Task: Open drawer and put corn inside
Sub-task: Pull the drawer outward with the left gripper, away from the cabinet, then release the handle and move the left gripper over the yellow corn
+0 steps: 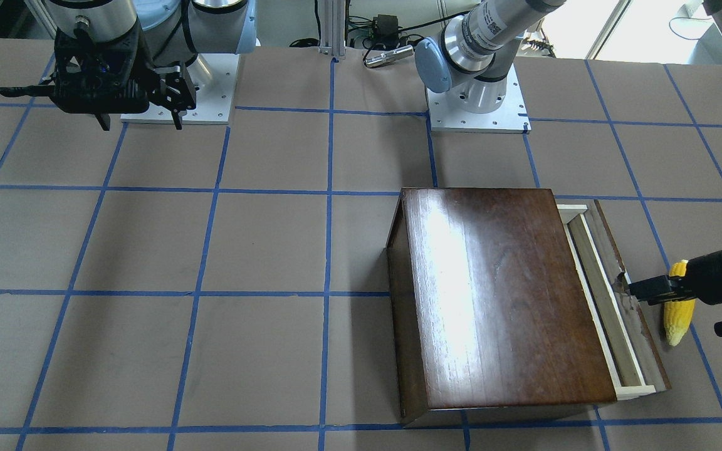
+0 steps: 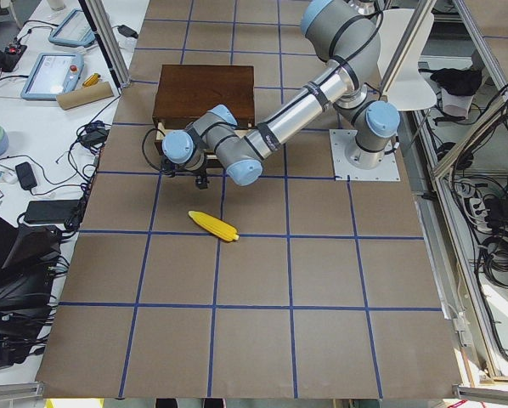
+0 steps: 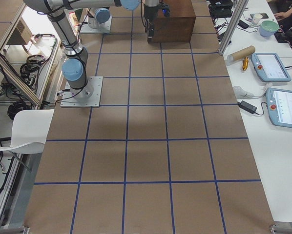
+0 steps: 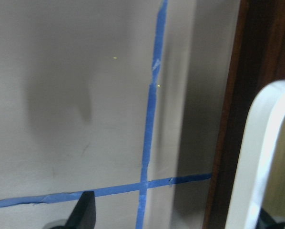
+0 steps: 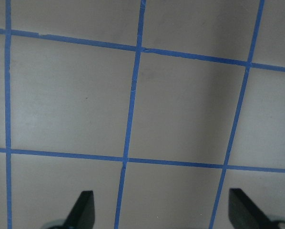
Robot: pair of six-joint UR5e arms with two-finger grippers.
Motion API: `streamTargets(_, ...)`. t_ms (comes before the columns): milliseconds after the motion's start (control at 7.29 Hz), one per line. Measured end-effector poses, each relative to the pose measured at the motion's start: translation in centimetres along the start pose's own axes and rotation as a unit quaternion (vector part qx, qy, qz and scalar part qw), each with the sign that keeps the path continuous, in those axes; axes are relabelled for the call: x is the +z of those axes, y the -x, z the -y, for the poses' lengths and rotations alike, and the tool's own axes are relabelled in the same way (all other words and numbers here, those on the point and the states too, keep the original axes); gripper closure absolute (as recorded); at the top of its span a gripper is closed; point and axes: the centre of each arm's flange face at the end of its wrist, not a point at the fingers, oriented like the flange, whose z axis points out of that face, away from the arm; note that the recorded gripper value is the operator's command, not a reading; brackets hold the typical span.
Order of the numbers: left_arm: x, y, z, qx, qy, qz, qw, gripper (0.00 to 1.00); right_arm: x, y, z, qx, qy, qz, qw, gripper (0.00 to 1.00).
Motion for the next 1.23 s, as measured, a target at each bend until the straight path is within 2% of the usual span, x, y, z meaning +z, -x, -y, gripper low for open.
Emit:
streamTargets(411, -0.7, 0.2, 0.2, 0.006, -0.002, 0.011, 0.9999, 0.00, 0.0, 0.0, 0.0, 0.000, 0.000, 0.000, 1.0000, 0.00)
streamTargets(1234, -1.8, 3.3, -0.6, -0.009, -0.012, 0.012, 0.9998, 0.00, 0.0, 0.0, 0.0, 0.000, 0.000, 0.000, 1.0000, 0.00)
